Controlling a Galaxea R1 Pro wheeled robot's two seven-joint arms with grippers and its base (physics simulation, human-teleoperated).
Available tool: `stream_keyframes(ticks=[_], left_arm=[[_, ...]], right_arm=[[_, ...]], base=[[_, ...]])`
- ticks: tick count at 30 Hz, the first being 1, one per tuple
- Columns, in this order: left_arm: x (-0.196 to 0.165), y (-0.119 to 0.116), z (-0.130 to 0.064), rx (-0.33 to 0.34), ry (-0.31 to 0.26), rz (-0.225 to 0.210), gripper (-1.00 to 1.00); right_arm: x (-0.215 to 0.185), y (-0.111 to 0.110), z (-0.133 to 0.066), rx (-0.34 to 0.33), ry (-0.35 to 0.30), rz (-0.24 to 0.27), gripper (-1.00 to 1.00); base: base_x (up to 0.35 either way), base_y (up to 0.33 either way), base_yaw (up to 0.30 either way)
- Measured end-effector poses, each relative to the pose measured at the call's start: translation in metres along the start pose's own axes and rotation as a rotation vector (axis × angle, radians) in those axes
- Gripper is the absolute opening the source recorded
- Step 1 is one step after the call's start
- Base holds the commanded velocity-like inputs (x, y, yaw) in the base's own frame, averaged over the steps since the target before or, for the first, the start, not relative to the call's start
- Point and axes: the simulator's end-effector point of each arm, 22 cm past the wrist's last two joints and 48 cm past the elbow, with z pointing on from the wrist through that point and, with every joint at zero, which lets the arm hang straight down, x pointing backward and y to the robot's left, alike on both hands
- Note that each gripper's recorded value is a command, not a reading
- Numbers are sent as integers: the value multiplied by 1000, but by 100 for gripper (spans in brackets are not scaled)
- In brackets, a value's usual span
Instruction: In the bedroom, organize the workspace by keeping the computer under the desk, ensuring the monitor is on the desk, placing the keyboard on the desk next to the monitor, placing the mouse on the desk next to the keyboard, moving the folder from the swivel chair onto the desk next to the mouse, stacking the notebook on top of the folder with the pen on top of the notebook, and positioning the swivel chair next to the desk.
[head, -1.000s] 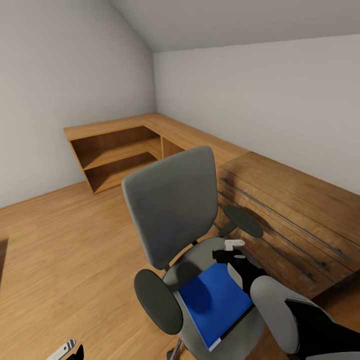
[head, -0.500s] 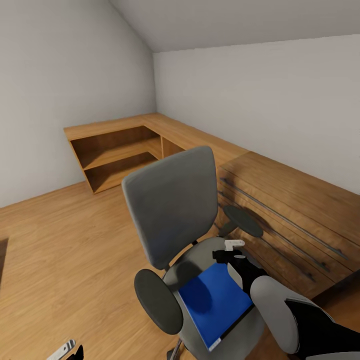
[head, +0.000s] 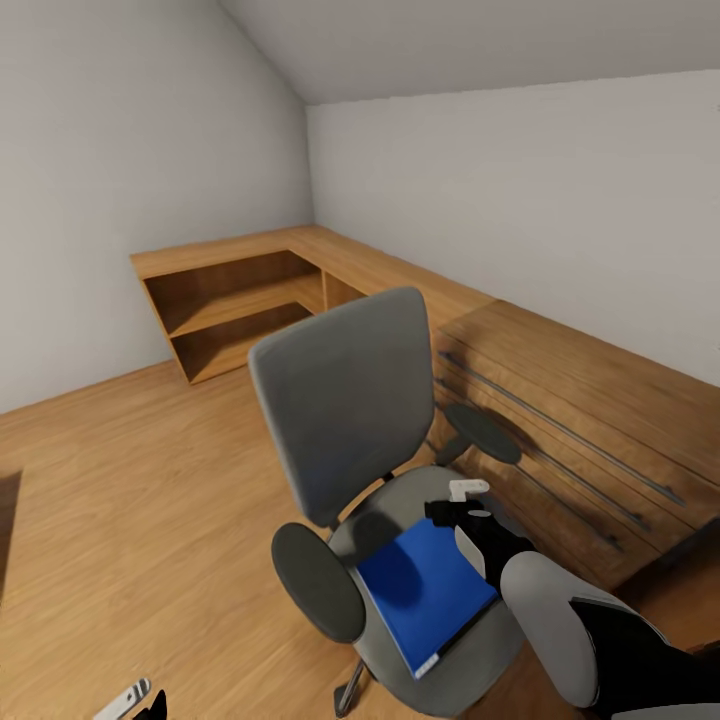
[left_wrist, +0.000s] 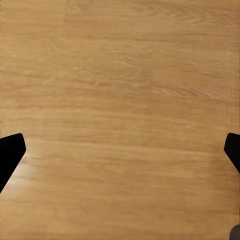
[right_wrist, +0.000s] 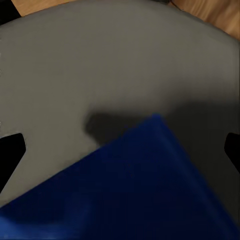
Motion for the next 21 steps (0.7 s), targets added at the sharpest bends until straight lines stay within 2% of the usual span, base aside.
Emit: stream_keyframes(ticks=[5, 21], left_arm=[[0, 0, 0, 0, 0, 0, 100], [0, 0, 0, 0, -1, 0, 100]], right_arm=[[0, 0, 0, 0, 0, 0, 100], [0, 0, 0, 0, 0, 0, 100]], base=[[-154, 0, 0], [-74, -12, 0]])
